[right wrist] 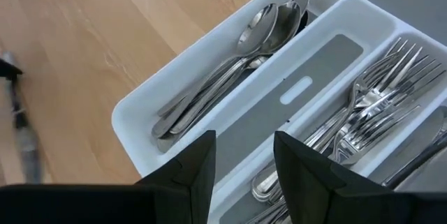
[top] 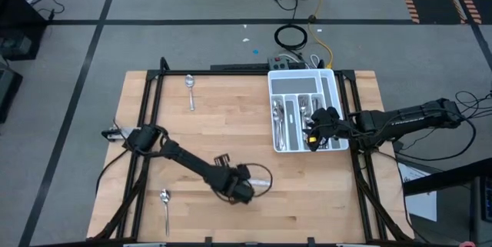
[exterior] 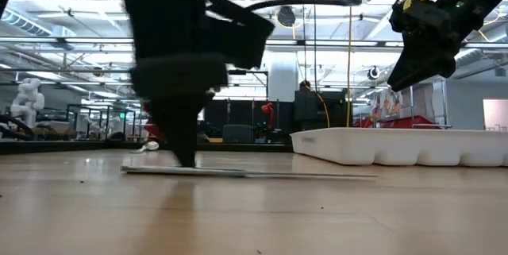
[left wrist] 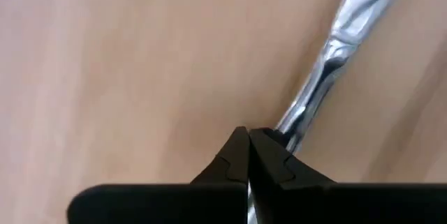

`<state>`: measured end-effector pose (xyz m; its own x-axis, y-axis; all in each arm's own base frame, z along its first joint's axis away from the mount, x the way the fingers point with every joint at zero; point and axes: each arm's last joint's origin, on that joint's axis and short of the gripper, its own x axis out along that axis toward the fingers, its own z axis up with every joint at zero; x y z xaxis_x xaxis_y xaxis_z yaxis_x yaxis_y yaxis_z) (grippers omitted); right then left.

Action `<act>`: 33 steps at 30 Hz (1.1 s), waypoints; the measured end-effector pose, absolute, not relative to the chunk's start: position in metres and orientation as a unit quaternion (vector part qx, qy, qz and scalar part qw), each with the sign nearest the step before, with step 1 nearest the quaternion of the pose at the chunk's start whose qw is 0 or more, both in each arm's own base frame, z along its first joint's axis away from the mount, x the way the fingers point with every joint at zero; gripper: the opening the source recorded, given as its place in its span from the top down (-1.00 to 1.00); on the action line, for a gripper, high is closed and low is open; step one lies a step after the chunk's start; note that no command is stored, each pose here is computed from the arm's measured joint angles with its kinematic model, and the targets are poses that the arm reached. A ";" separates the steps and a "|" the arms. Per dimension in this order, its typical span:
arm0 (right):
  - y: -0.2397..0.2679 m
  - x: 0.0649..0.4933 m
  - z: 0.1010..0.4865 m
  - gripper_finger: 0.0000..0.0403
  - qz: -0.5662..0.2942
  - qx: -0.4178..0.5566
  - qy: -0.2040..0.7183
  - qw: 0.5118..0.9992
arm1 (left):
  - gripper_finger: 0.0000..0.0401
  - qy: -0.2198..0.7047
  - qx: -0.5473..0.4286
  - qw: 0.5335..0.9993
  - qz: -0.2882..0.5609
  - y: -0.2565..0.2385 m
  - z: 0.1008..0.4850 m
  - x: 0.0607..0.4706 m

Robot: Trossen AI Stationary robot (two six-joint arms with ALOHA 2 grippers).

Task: Sort silverware
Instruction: Put the silver knife into the white silverware tray

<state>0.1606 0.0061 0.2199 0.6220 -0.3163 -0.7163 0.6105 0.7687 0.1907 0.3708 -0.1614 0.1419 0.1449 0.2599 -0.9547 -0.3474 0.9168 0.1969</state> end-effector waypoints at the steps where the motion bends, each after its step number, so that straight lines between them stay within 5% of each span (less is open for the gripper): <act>1: 0.006 0.161 0.220 0.32 -0.264 0.214 0.345 0.875 | 1.00 0.621 -0.038 0.757 0.201 -0.158 0.145 0.372; 17: 0.036 0.218 0.208 0.26 -0.059 0.187 0.335 0.921 | 0.98 0.575 -0.084 0.786 0.214 -0.146 0.238 0.338; 25: 0.063 0.295 0.208 0.24 -0.026 0.094 0.433 0.896 | 0.98 0.563 -0.111 0.792 0.206 -0.148 0.296 0.287; 33: 0.081 0.381 0.207 0.21 0.006 0.011 0.487 0.873 | 0.97 0.582 -0.091 0.781 0.207 -0.153 0.314 0.254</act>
<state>0.3807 0.0812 0.2065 0.5254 0.0214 -0.8506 -0.0006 0.9997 0.0248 0.2537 -0.1529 0.3141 0.2372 0.2182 -0.9467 -0.4297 0.8975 0.0992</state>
